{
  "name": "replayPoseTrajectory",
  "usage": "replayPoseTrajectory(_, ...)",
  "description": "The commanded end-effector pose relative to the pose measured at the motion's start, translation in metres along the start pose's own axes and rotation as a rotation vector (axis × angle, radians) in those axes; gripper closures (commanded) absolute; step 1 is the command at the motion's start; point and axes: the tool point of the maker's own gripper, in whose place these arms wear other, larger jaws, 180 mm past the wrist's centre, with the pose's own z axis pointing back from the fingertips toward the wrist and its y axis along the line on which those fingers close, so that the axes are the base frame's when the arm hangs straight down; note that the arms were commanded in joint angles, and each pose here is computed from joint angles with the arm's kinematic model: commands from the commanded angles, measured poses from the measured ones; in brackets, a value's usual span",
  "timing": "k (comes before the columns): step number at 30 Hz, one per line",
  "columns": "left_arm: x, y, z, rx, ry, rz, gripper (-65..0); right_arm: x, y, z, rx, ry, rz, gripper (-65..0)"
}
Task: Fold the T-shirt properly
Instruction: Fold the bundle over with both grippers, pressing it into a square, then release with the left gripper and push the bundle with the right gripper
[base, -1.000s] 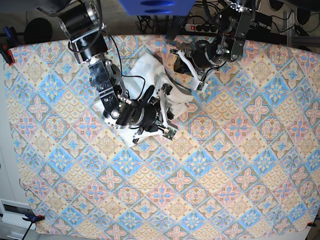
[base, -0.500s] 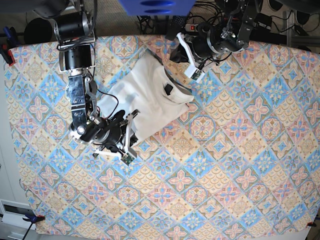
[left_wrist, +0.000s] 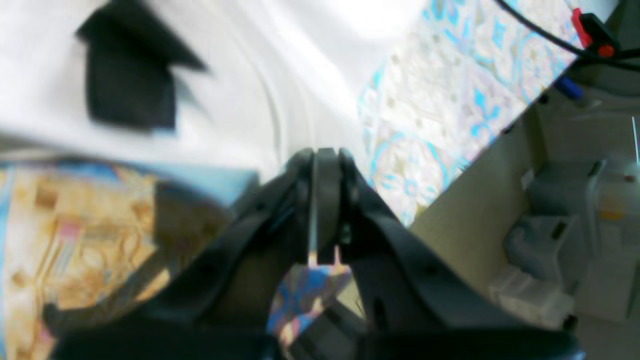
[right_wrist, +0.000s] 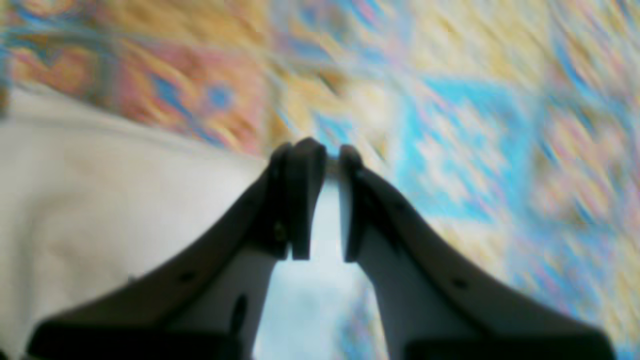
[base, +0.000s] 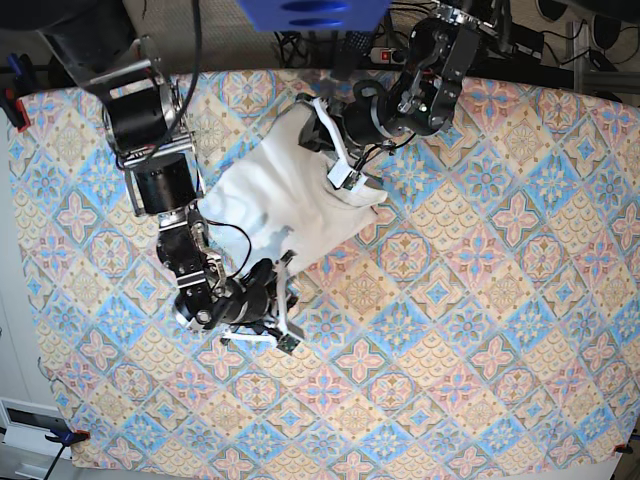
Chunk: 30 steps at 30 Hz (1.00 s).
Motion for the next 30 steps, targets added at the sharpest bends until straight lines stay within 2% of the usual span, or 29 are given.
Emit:
replayPoseTrajectory(1, 0.012, 0.001, -0.003, -0.007, -0.024, -0.008, -0.9, 0.008, -0.005, 0.0, 0.0, -0.015, 0.008, -8.6)
replayPoseTrajectory(4, 0.02, 0.008, -0.018, 0.001, -0.011, 0.004, -0.9, -0.018, 0.008, -0.018, 0.056, 0.018, -0.026, -8.6)
replayPoseTrajectory(8, 0.025, 0.031, -0.027, 0.057, 0.011, -0.029, -0.8, -0.043, 0.007, -0.024, 0.074, 0.076, -0.042, -8.6)
replayPoseTrajectory(12, 0.029, 0.054, -0.02, 0.124, 0.006, -0.085, -0.9, -0.074, -0.019, -0.01, 0.027, 0.139, -0.039, -8.6)
replayPoseTrajectory(16, 0.052, 0.074, -0.011, 0.167, -0.017, -0.137, -1.0, -0.101, -0.048, 0.015, -0.044, 0.203, -0.019, -8.6)
replayPoseTrajectory(18, 0.066, 0.081, -0.008, 0.181, -0.031, -0.155, -1.0, -0.121, -0.044, 0.024, -0.056, 0.246, 0.001, -8.6)
replayPoseTrajectory(23, 0.093, 0.106, -0.016, 0.217, -0.023, -0.154, -1.0, -0.143, -0.036, 0.056, -0.114, 0.293, 0.08, -8.6)
replayPoseTrajectory(30, 0.139, 0.102, -0.047, 0.185, -0.13, -0.117, -1.2, -0.16, -0.02, 0.095, -0.199, 0.272, 0.015, -8.6)
